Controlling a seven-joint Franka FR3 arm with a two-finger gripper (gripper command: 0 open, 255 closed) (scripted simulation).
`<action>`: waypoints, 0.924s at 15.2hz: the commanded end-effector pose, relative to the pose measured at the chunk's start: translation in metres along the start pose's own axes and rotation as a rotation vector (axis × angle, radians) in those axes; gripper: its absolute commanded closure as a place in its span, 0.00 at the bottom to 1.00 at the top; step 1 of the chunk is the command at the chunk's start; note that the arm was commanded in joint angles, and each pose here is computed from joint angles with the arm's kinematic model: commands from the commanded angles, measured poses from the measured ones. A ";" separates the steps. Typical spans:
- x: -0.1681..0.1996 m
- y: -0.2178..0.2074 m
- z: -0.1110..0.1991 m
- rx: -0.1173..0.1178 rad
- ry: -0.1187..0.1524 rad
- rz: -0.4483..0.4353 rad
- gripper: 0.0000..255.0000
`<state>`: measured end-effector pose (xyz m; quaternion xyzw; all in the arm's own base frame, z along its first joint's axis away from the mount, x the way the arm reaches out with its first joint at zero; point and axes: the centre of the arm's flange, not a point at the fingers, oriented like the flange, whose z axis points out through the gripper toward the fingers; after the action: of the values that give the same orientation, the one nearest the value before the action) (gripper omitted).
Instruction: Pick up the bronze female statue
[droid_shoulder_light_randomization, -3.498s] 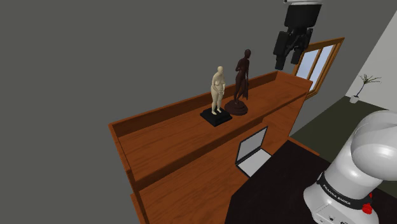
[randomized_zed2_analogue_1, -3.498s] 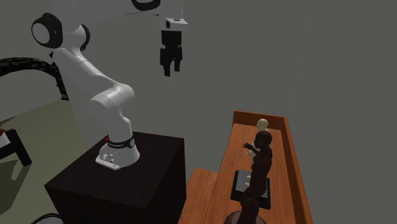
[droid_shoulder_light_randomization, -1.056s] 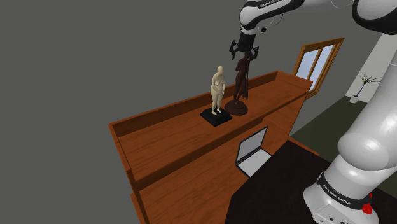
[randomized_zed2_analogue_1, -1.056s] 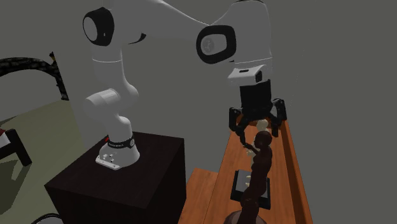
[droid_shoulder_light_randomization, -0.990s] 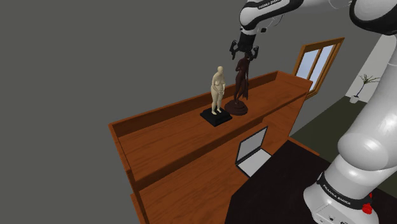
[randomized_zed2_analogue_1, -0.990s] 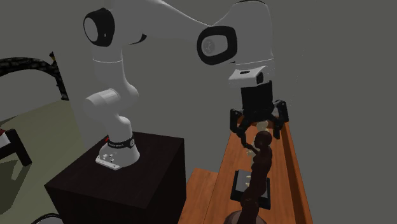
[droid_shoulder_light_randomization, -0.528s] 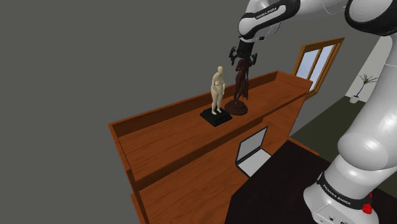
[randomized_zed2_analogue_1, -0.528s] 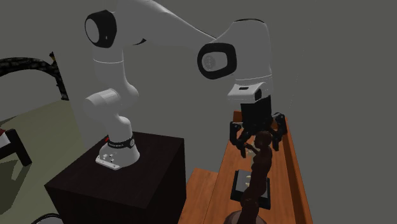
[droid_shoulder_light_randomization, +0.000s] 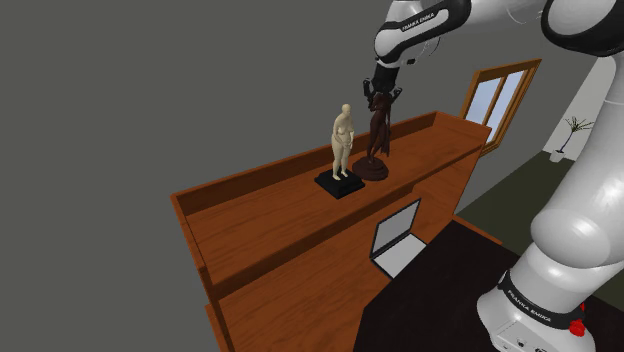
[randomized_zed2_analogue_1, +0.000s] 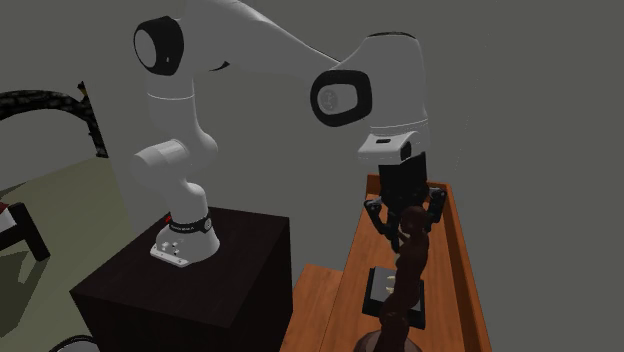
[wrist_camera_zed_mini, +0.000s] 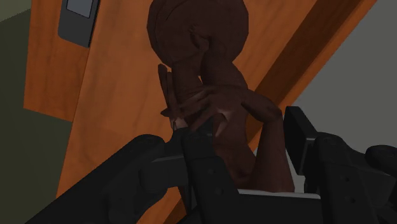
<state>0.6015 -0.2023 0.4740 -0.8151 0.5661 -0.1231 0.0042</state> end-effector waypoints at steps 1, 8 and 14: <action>0.001 0.001 0.001 -0.002 0.000 0.001 1.00; 0.005 -0.003 -0.024 -0.002 0.000 0.001 1.00; 0.011 -0.008 -0.055 -0.002 0.000 0.001 1.00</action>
<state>0.5984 -0.2037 0.5226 -0.8149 0.5668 -0.1208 0.0030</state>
